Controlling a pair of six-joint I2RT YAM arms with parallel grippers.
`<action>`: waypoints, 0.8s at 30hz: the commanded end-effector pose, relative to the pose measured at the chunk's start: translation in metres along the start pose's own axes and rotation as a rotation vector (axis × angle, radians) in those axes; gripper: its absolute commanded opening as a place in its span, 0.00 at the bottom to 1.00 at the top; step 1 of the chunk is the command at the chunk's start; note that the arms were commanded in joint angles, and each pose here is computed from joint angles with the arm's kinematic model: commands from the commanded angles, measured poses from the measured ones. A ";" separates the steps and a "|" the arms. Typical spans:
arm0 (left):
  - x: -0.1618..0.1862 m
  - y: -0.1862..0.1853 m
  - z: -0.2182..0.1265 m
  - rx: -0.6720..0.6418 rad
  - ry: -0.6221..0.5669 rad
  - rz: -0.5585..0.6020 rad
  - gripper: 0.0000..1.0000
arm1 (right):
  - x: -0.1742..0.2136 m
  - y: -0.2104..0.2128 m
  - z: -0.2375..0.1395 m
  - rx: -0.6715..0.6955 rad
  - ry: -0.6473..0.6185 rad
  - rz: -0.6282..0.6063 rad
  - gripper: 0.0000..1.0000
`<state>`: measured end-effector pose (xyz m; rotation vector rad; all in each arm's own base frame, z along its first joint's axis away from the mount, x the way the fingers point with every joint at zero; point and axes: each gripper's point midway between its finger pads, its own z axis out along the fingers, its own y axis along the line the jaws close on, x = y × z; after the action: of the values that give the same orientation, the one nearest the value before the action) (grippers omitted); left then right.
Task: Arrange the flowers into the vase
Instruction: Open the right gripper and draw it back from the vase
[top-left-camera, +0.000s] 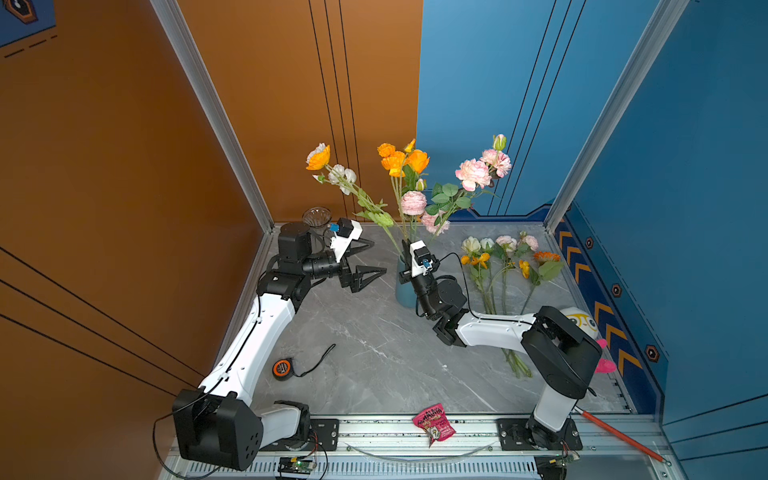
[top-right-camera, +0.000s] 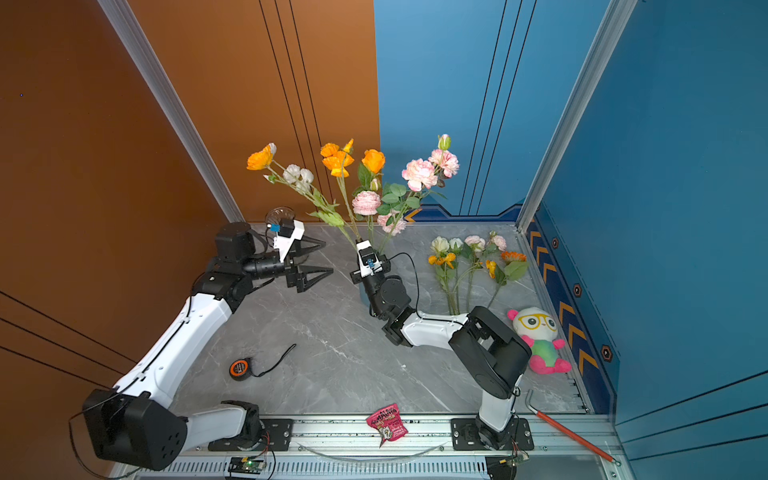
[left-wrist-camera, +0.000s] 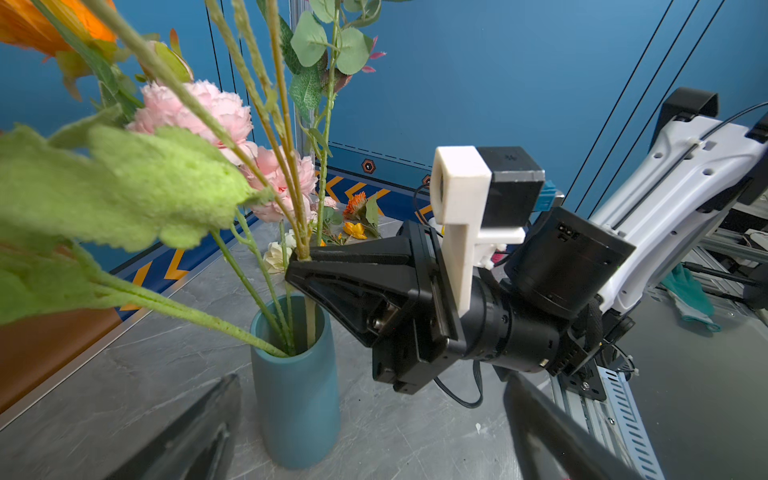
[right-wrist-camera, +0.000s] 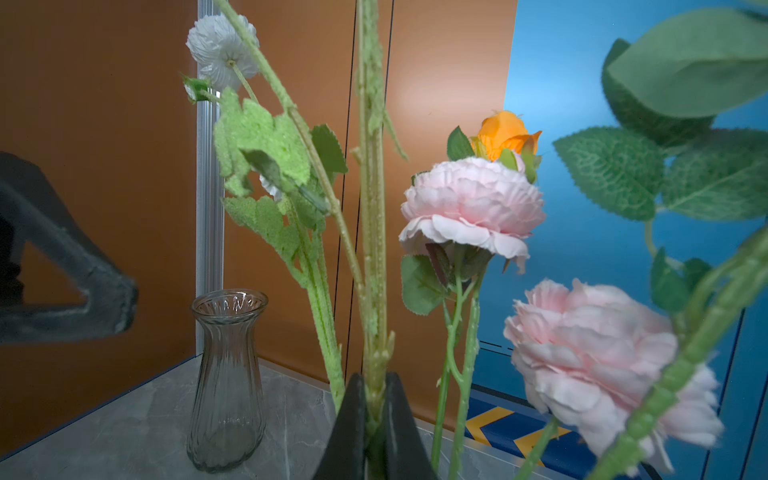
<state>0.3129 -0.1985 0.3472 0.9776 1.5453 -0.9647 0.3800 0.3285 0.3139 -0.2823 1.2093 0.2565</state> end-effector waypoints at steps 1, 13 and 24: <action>-0.010 -0.003 -0.003 0.024 -0.022 0.011 0.98 | 0.005 -0.006 -0.009 0.044 -0.017 0.008 0.02; -0.008 -0.005 0.003 0.043 -0.015 -0.003 0.98 | 0.026 -0.004 -0.022 0.073 0.024 -0.019 0.20; -0.008 -0.006 0.004 0.050 -0.014 -0.006 0.98 | 0.015 -0.009 -0.030 0.091 0.018 -0.032 0.38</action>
<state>0.3156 -0.2010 0.3414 0.9669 1.5701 -0.9933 0.3695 0.3184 0.2818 -0.2506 1.2466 0.1831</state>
